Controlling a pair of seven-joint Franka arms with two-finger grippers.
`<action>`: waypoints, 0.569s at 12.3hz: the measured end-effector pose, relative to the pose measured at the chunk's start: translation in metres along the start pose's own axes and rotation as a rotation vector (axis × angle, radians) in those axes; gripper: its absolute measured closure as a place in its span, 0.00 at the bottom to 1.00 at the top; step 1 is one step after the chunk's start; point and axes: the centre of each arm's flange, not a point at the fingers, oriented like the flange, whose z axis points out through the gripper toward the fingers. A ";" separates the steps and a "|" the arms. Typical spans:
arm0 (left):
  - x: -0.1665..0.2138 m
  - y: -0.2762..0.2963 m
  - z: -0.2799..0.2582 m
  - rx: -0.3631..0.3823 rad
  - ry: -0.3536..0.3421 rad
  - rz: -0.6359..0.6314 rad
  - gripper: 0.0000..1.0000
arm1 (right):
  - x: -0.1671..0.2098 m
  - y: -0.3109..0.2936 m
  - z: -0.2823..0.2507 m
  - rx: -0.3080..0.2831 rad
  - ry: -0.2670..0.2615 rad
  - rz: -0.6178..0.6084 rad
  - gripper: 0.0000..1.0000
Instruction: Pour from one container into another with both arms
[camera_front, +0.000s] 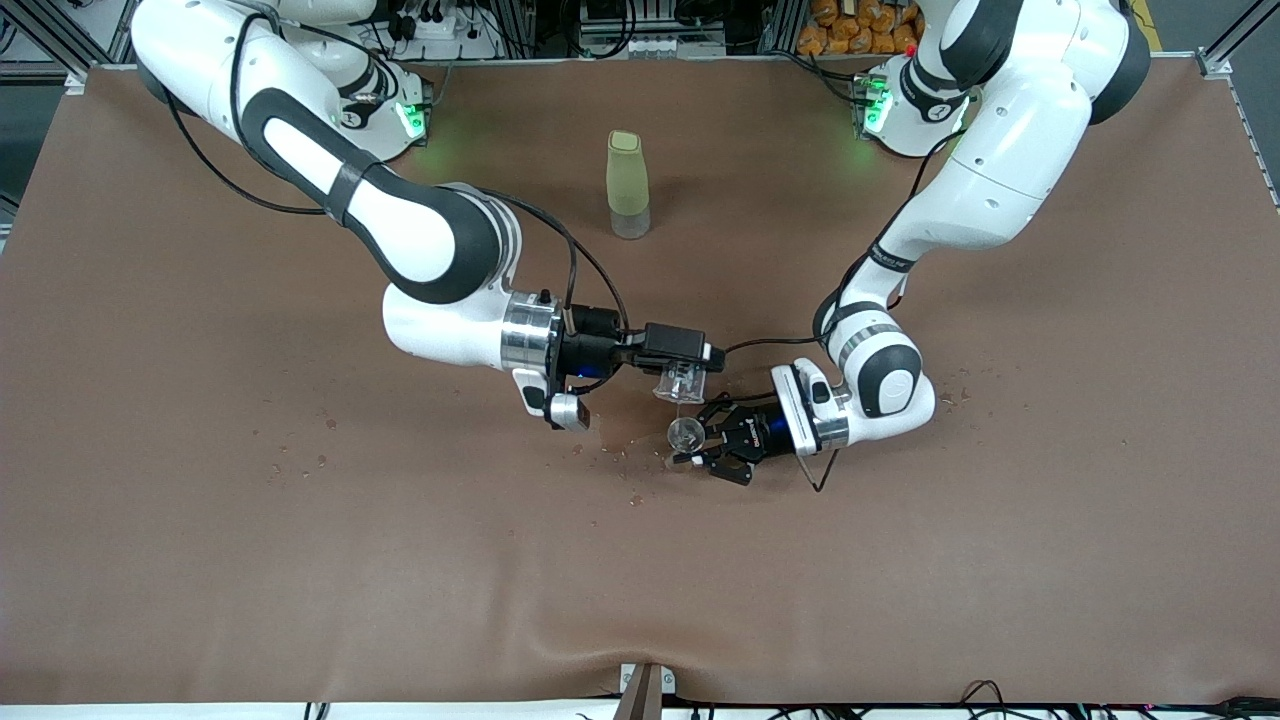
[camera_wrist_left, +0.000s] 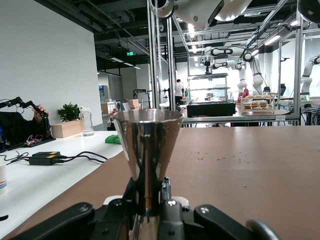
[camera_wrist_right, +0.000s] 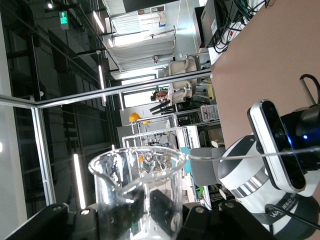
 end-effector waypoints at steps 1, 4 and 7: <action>0.000 0.000 0.000 0.000 0.000 0.000 0.79 | 0.001 -0.002 0.000 0.007 -0.010 0.014 0.84; 0.001 0.002 0.003 -0.005 0.003 -0.001 0.79 | 0.005 -0.003 -0.002 0.017 -0.023 0.031 0.84; 0.001 0.004 0.006 -0.010 0.005 -0.001 0.79 | 0.008 -0.004 0.000 0.039 -0.009 0.068 0.84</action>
